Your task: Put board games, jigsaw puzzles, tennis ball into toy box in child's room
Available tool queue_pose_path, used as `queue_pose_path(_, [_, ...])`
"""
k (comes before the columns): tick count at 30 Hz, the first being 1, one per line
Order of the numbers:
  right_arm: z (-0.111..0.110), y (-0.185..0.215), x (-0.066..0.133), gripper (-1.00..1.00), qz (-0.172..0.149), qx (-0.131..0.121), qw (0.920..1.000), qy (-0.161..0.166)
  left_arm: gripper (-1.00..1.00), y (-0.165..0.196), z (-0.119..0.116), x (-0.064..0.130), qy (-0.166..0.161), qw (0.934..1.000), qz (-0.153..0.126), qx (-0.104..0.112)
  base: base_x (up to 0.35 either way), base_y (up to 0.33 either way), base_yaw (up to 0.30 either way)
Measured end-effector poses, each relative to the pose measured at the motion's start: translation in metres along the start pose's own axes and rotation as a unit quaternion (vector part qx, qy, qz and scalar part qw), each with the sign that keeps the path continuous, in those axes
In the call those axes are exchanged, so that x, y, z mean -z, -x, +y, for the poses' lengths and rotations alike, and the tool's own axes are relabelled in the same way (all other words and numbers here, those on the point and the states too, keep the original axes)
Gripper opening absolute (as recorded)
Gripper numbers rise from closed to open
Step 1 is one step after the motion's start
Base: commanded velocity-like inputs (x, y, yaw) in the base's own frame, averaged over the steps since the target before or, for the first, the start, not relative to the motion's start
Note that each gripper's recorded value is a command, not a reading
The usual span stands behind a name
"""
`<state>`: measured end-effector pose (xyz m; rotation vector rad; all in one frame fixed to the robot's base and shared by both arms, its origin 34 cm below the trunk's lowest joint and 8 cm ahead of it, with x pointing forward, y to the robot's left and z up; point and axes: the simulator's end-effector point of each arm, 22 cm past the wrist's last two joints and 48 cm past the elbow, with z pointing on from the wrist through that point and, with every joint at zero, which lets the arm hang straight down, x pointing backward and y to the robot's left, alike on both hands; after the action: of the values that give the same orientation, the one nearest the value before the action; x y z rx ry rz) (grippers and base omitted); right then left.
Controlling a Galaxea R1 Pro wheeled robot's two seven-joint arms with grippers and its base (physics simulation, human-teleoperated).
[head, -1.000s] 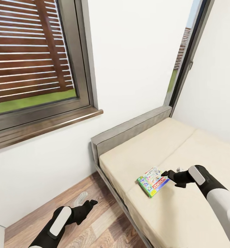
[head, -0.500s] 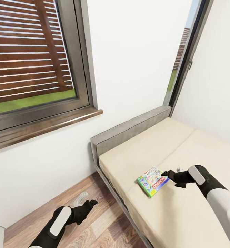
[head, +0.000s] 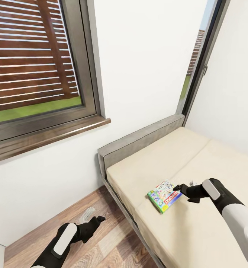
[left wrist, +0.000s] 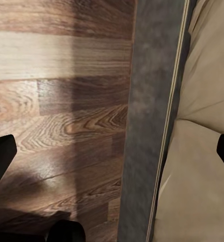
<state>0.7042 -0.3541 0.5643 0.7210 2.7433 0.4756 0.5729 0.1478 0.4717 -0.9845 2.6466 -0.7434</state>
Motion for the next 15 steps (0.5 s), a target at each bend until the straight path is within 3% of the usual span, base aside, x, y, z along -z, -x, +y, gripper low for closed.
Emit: queue_pose_path(15, [0.0021, -0.0071, -0.0086, 1.00, 0.009, 0.002, 1.0000, 0.000, 1.00, -0.0026, 0.0047, -0.0034, 0.004, 1.0000, 0.004, 0.002, 0.000, 0.000, 0.000])
